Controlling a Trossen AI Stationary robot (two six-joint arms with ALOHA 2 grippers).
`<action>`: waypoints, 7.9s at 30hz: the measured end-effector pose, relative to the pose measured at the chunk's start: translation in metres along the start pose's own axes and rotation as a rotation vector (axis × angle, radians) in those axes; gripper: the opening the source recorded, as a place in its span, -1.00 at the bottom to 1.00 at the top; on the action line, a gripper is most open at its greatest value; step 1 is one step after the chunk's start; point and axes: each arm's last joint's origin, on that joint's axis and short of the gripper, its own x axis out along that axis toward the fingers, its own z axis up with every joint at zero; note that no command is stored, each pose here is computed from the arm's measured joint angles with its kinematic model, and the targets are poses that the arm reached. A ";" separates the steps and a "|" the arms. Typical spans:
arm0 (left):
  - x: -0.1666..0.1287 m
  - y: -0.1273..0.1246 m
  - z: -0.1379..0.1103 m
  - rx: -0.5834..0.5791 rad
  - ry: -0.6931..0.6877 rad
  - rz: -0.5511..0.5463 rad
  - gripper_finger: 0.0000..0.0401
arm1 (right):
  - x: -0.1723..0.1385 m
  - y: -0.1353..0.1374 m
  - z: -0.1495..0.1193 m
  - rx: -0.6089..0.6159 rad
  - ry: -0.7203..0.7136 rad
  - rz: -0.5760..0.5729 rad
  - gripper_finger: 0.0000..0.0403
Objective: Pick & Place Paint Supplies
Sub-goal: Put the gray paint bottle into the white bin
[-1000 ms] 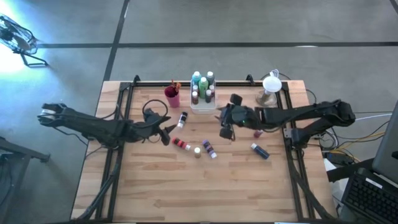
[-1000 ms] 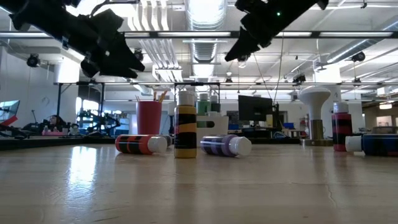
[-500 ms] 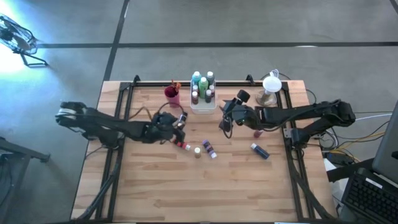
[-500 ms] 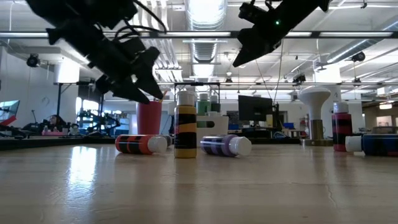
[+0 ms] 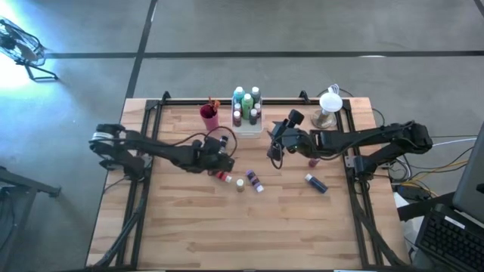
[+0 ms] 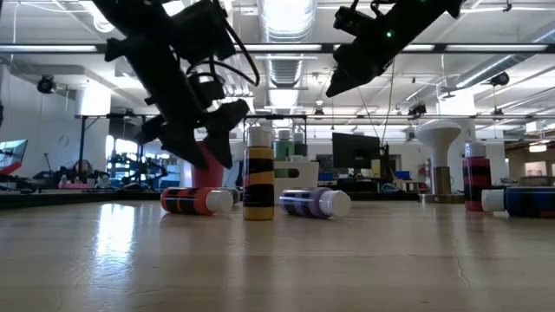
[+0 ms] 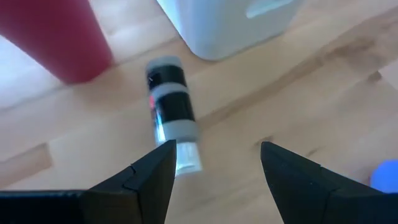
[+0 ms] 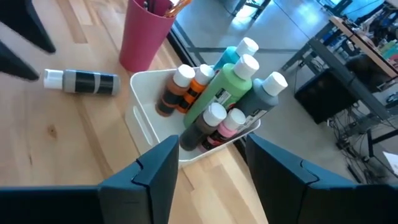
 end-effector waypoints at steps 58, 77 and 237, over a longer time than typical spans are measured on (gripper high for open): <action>-0.119 0.014 0.008 0.876 -0.161 -0.119 -0.40 | 0.000 0.003 -0.006 0.003 0.049 0.156 -0.33; -0.145 -0.036 -0.007 2.257 -0.575 0.450 -0.40 | -0.016 0.006 0.039 0.322 -0.075 0.947 -0.10; -0.141 -0.083 0.175 0.988 -0.336 -0.724 0.07 | -0.054 0.016 0.008 0.068 -0.480 0.561 -0.47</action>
